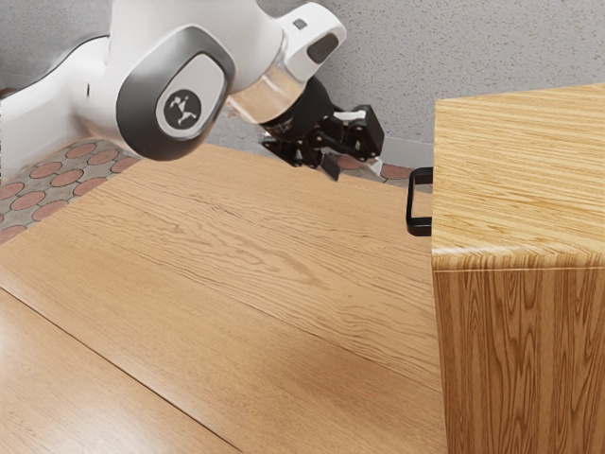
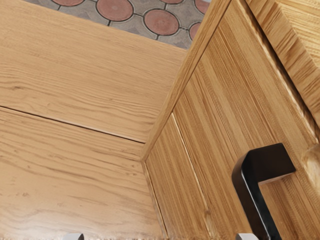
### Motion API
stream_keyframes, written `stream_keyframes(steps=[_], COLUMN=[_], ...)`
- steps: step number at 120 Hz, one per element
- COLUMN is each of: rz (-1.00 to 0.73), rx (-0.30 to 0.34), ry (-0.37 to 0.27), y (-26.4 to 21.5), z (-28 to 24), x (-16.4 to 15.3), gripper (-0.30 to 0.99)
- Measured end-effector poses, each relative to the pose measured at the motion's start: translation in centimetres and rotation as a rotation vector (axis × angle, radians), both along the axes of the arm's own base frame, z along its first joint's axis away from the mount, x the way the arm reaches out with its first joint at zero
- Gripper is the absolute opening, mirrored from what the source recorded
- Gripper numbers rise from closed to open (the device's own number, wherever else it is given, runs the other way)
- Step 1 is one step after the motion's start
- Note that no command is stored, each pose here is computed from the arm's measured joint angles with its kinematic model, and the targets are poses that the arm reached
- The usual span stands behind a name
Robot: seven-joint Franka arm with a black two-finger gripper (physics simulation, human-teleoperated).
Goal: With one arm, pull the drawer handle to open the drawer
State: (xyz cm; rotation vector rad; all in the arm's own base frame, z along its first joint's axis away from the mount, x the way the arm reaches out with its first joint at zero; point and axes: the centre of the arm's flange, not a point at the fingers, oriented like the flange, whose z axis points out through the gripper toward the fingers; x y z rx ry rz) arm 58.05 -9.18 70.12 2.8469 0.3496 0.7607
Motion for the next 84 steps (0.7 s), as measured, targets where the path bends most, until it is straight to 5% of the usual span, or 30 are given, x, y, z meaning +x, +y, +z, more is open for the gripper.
stream_keyframes(steps=[84], rz=[-0.106], rx=[-0.007], ry=[0.035], y=[-6.1], z=[-1.9], x=[-0.2], gripper=[0.37])
